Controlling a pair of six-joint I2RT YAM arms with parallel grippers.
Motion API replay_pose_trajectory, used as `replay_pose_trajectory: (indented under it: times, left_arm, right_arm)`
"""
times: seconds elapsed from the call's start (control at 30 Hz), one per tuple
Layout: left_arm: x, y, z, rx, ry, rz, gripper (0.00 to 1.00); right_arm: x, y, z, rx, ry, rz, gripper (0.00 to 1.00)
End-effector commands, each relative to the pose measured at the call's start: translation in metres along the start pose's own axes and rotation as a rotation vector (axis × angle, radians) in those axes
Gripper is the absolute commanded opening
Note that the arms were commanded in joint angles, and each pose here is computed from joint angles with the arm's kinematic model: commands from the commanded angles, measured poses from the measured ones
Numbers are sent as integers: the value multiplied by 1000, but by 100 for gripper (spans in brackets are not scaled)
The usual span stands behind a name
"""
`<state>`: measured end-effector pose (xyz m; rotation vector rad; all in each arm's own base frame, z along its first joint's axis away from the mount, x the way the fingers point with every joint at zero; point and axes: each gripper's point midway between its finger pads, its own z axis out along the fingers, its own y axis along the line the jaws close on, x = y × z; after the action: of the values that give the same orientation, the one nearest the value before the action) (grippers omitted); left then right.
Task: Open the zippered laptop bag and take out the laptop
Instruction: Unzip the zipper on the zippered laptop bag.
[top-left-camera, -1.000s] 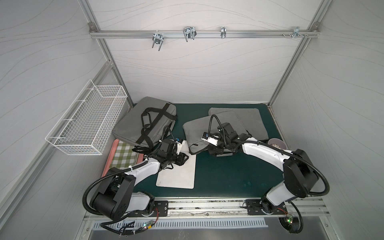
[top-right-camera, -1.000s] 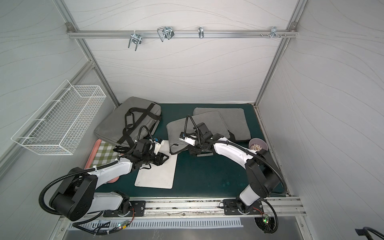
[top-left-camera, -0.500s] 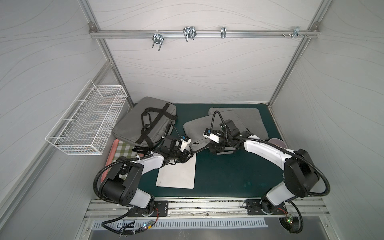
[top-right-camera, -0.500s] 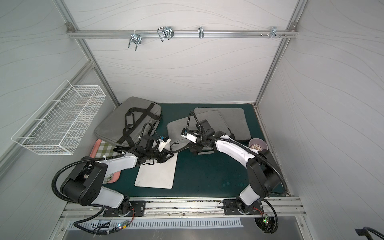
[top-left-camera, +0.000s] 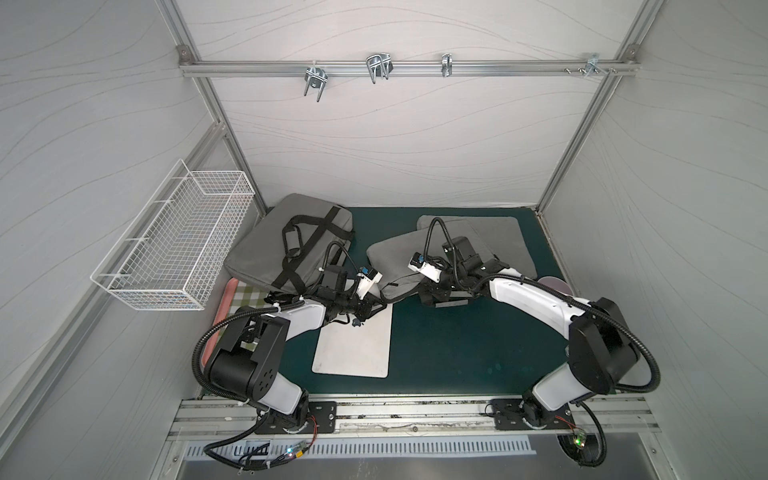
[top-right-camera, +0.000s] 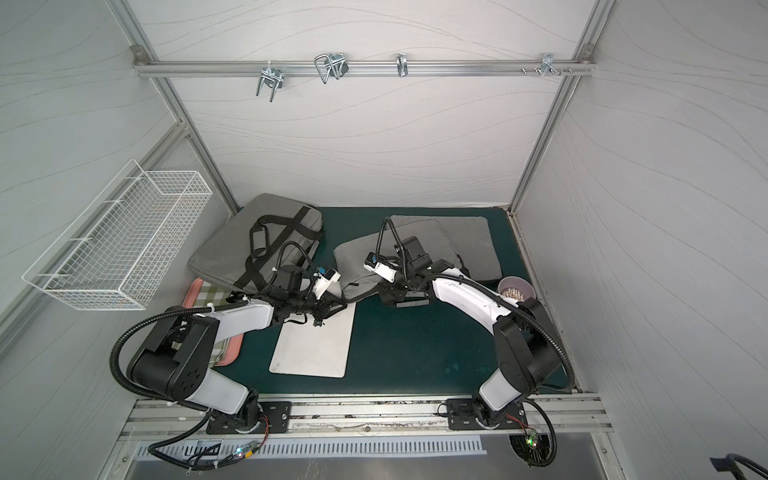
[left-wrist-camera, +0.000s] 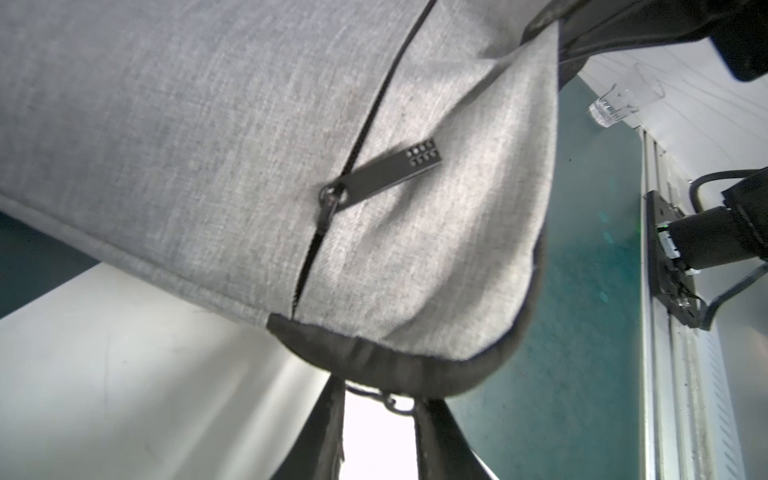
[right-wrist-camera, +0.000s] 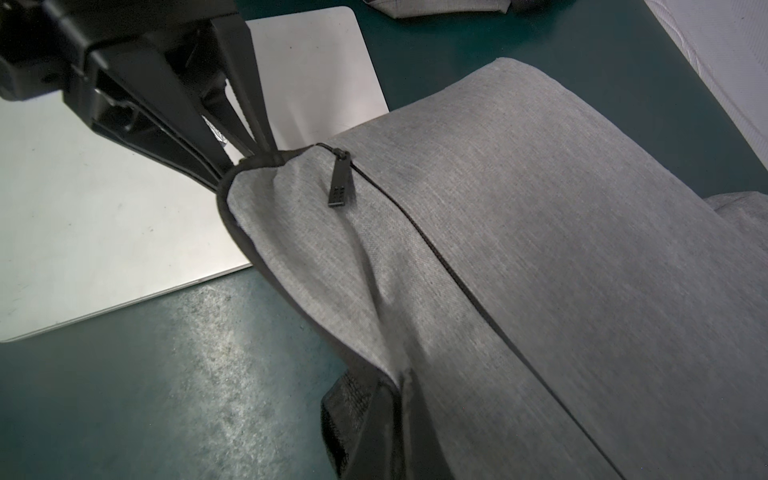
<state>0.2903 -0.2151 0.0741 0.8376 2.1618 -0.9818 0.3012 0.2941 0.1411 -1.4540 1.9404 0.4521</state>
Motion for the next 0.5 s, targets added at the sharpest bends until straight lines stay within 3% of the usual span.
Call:
replay_pose_trajectory:
  times: [0.0, 0.47]
  left_arm:
    - [-36, -8, -5, 63, -81, 85, 21]
    - [-33, -11, -12, 63, -70, 76, 1]
  right_arm:
    - [-28, -14, -9, 21, -91, 4, 0]
    - [-27, -23, -13, 19, -109, 65, 0]
